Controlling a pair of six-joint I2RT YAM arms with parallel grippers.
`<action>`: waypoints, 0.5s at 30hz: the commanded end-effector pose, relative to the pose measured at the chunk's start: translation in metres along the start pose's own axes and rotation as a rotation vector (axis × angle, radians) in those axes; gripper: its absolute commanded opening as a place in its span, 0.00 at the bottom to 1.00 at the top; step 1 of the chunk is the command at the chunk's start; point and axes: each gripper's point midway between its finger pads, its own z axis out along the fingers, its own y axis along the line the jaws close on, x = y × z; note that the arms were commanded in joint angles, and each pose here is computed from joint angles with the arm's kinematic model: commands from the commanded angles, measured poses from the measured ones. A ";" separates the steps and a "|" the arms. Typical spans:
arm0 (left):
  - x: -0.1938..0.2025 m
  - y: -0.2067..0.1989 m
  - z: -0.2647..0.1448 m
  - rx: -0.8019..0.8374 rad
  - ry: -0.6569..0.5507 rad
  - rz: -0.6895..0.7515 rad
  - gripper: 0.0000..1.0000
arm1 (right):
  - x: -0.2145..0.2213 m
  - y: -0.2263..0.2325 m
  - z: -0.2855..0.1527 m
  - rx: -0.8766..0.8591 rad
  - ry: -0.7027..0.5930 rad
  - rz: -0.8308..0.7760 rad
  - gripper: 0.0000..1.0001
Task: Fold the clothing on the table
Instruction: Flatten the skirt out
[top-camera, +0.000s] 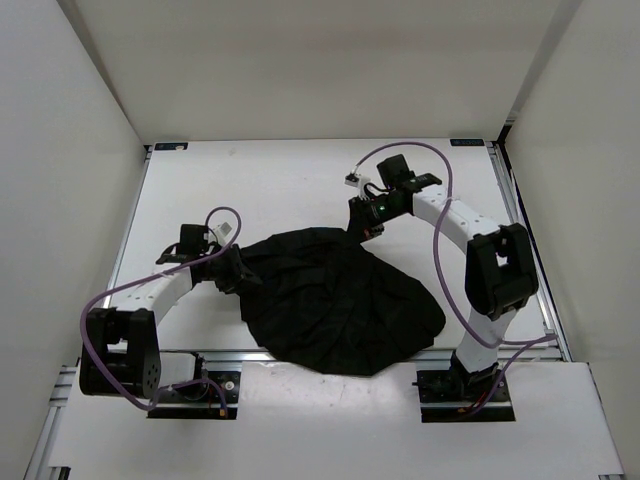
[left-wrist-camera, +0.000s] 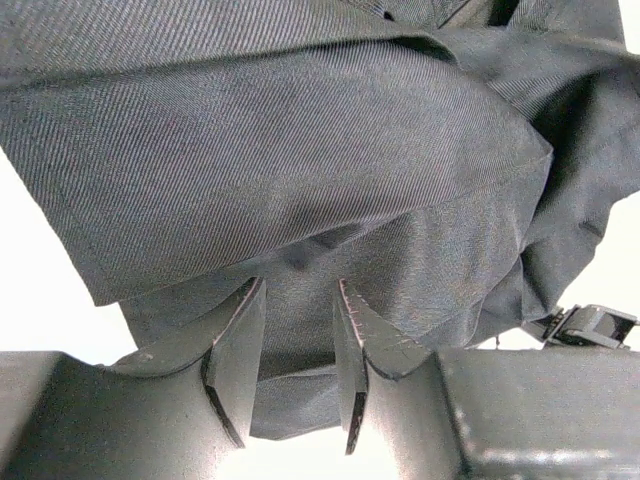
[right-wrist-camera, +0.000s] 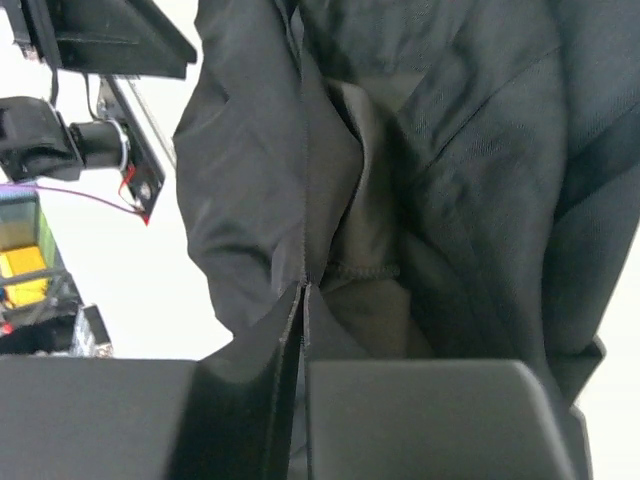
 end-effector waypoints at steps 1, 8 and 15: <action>-0.007 -0.012 -0.006 0.054 -0.041 0.026 0.44 | 0.002 0.023 -0.021 0.030 -0.005 -0.067 0.00; -0.010 -0.016 -0.010 0.067 -0.058 0.036 0.44 | -0.118 0.048 -0.099 0.223 -0.350 -0.152 0.00; -0.012 -0.021 -0.010 0.077 -0.055 0.033 0.44 | -0.209 0.148 -0.231 0.425 -0.877 -0.408 0.00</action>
